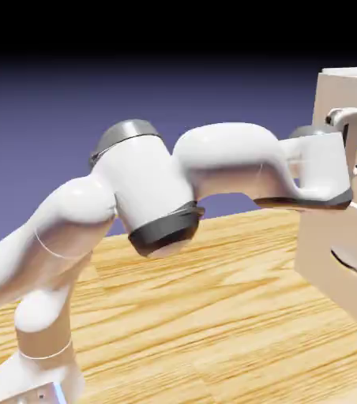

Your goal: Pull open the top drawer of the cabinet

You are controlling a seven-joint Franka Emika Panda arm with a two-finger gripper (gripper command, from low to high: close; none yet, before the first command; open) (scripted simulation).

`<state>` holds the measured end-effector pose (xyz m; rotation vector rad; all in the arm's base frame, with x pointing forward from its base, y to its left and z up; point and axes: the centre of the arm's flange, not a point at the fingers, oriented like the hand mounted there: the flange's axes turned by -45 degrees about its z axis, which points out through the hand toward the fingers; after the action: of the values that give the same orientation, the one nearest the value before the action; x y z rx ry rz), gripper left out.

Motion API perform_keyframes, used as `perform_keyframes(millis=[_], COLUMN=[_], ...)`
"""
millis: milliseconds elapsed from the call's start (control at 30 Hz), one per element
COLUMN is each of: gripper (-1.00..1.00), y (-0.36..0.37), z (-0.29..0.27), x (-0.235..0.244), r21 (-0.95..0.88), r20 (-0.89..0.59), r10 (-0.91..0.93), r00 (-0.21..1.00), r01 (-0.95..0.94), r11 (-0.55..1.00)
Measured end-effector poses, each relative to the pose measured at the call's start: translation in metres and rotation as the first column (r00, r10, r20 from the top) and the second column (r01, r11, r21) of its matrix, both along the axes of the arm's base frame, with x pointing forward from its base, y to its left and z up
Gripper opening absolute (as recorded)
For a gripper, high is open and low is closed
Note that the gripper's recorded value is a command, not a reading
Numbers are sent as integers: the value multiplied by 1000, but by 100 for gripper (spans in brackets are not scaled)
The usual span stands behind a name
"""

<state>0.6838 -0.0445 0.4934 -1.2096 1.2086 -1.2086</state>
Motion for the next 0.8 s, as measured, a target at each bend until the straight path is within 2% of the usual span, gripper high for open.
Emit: perform_keyframes(millis=[167, 800], gripper=[-100, -100], y=[0, 0], z=[0, 0], x=[-31, -197], r21=[0, 0], r20=[0, 0], r10=[0, 0], r00=[1000, 1000], r01=[0, 0], r11=[1000, 1000])
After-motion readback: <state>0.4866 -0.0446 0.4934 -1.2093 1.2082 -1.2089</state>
